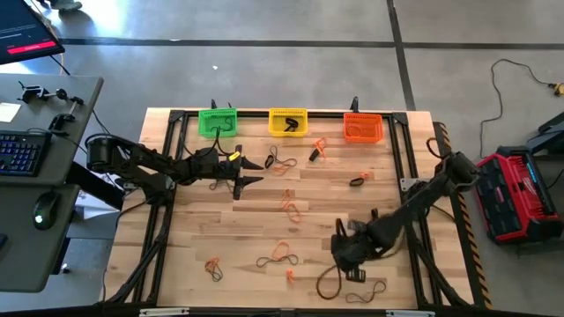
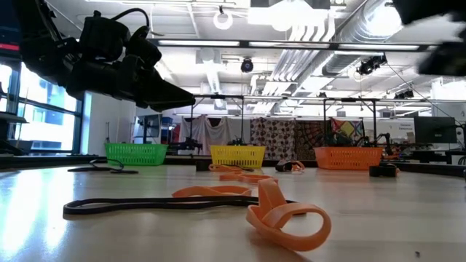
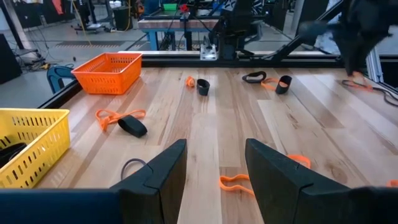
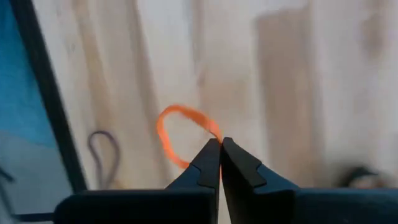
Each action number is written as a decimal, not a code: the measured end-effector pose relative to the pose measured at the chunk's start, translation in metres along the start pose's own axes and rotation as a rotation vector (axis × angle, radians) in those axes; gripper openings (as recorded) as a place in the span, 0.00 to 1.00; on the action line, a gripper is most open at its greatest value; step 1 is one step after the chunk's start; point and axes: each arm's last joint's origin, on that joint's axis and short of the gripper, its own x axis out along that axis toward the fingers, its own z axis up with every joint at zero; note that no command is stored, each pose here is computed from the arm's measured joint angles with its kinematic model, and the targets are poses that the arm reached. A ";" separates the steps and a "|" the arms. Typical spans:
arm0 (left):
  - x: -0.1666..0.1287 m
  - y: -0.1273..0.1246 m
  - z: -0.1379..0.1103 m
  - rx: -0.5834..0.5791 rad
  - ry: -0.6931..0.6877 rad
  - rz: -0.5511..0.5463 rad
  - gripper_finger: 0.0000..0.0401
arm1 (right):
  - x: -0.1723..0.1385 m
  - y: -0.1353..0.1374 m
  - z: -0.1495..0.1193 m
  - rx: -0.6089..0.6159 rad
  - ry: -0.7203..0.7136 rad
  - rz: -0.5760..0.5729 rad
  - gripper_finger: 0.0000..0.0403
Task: Sort rubber bands into baskets
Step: Put the orange rubber band into the orange bin, then put the black rubber band into the yellow bin
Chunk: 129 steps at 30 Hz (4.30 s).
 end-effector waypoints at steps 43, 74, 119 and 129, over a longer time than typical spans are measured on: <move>0.000 0.000 0.000 0.016 0.000 0.000 0.39 | -0.066 -0.393 -0.026 1.018 -0.462 -0.546 0.00; 0.000 0.000 0.000 0.019 0.004 -0.001 0.39 | -0.045 -0.420 -0.044 1.253 -0.380 -0.684 0.00; 0.000 0.000 -0.001 0.017 0.010 -0.001 0.39 | -0.054 -0.419 0.003 0.928 -0.392 -0.592 0.18; 0.000 0.000 -0.003 0.010 0.028 -0.002 0.39 | -0.054 -0.412 0.022 0.838 -0.556 -0.566 0.03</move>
